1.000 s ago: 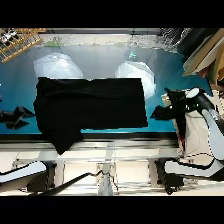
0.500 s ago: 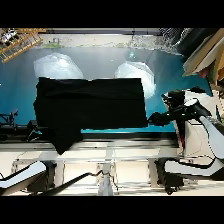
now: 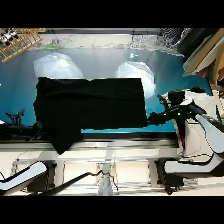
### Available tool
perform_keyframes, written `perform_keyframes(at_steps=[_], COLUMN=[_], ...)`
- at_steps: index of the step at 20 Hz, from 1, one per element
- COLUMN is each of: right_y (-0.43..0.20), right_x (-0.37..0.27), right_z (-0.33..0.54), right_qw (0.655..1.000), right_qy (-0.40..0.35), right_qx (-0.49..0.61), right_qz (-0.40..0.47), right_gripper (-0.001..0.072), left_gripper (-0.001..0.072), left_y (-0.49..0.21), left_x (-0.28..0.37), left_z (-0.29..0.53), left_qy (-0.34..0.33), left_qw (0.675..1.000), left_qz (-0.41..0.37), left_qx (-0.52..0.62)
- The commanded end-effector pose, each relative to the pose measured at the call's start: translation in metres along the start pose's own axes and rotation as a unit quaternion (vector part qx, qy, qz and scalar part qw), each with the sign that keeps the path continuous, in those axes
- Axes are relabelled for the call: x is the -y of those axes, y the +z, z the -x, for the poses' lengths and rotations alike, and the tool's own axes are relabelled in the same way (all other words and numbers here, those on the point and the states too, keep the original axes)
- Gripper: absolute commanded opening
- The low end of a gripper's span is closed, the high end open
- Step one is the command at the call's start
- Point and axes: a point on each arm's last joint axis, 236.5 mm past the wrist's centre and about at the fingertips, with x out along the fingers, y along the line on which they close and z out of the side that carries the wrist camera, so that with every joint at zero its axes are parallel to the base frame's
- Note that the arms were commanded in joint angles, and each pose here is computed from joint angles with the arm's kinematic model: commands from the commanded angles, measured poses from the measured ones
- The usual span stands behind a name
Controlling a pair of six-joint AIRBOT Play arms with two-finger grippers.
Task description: Fold the clothes and pants, and hang the long-sleeved shirts on hangers.
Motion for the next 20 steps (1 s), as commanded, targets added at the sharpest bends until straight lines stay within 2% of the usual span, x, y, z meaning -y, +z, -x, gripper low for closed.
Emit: perform_keyframes(at_steps=[1,5,7,10,17,18,19,20], right_y=[0.017,0.089,0.126,0.169,0.268,0.274,0.277,0.276], right_x=[-0.037,-0.053,-0.056,-0.052,-0.024,-0.021,-0.019,-0.013], right_z=[0.029,0.084,0.105,0.106,0.053,0.046,0.044,0.049], right_qw=[0.999,0.987,0.976,0.969,0.963,0.964,0.964,0.964], right_qy=[0.012,-0.034,-0.042,-0.055,-0.073,-0.073,-0.076,-0.092], right_qx=[0.035,0.153,0.213,0.242,0.261,0.257,0.253,0.249], right_qz=[0.04,0.017,0.009,0.007,0.004,0.006,0.011,0.02], right_gripper=[0.0014,0.0013,0.0013,0.0013,0.002,0.0127,0.0411,0.0581], left_gripper=[0.0005,0.0003,0.0003,0.0003,0.0003,0.0008,0.0099,0.0352], left_y=[0.028,0.104,0.143,0.199,0.272,0.276,0.277,0.277], left_x=[0.05,0.11,0.13,0.151,0.138,0.13,0.127,0.124], left_z=[0.034,0.095,0.107,0.109,0.051,0.044,0.039,0.04], left_qy=[-0.081,-0.164,-0.204,-0.267,-0.284,-0.278,-0.278,-0.278], left_qw=[0.996,0.974,0.96,0.935,0.925,0.925,0.926,0.926], left_qz=[-0.015,-0.037,-0.027,0.01,0.085,0.095,0.1,0.101], left_qx=[0.039,0.153,0.192,0.232,0.239,0.24,0.236,0.236])
